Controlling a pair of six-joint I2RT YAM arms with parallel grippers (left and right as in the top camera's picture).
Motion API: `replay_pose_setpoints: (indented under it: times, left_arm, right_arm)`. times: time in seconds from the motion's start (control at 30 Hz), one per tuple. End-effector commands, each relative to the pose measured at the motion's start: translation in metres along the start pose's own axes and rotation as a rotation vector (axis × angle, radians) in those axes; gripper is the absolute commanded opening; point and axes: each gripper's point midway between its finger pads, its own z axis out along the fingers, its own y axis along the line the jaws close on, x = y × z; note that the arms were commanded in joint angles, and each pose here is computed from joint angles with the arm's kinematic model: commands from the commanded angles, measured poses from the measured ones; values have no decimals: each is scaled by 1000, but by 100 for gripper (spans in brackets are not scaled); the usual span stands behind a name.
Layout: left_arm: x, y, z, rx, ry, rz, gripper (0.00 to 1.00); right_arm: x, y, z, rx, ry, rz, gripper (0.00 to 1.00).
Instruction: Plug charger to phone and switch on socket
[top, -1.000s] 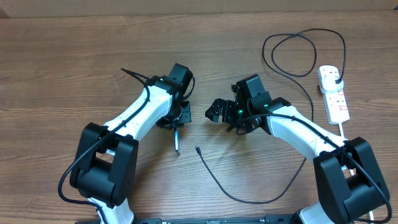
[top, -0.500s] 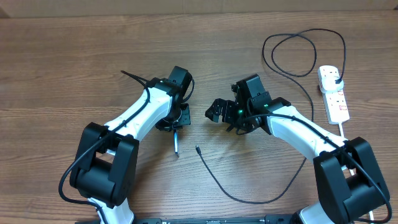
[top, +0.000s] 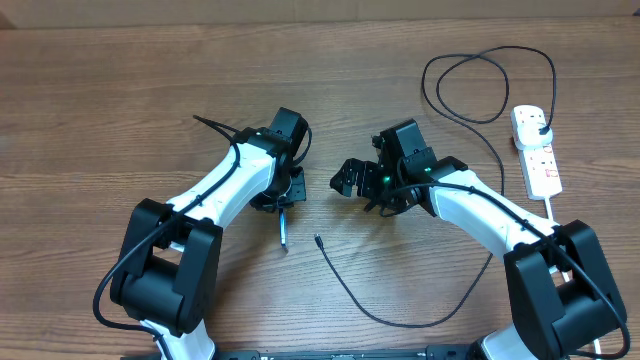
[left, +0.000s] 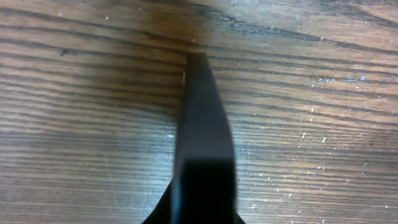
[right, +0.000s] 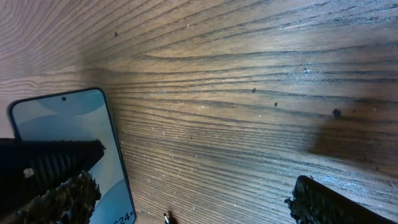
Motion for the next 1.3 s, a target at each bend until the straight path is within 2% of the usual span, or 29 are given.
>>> replay_pose_setpoints:
  times: [0.0,0.17,0.37,0.73,0.9,1.03,1.27]
  left_arm:
    - [4,2,3,-14,-1,-5,15]
    - [5,2,3,-16,1,-5,16]
    - [5,2,3,-16,1,-5,23]
    - [18,0,3,6,61,-7,20]
    - [22,2,3,0,77,-7,29]
    - [22,2,3,-1,79,-7,30]
    - [23,-1,0,17,92,-10,43]
  right_arm:
    - [0,-2,-1,6,-9,-10,100]
    - [0,-2,-1,6,-9,-10,100]
    - [0,-2,-1,6,-9,-10,100]
    - [0,-2,-1,6,-9,-10,100]
    - [0,-2,-1,6,-9,-10,100]
    - [0,-2,-1,6,-9,-10,100]
    - [0,-2,-1,6,-9,-10,100]
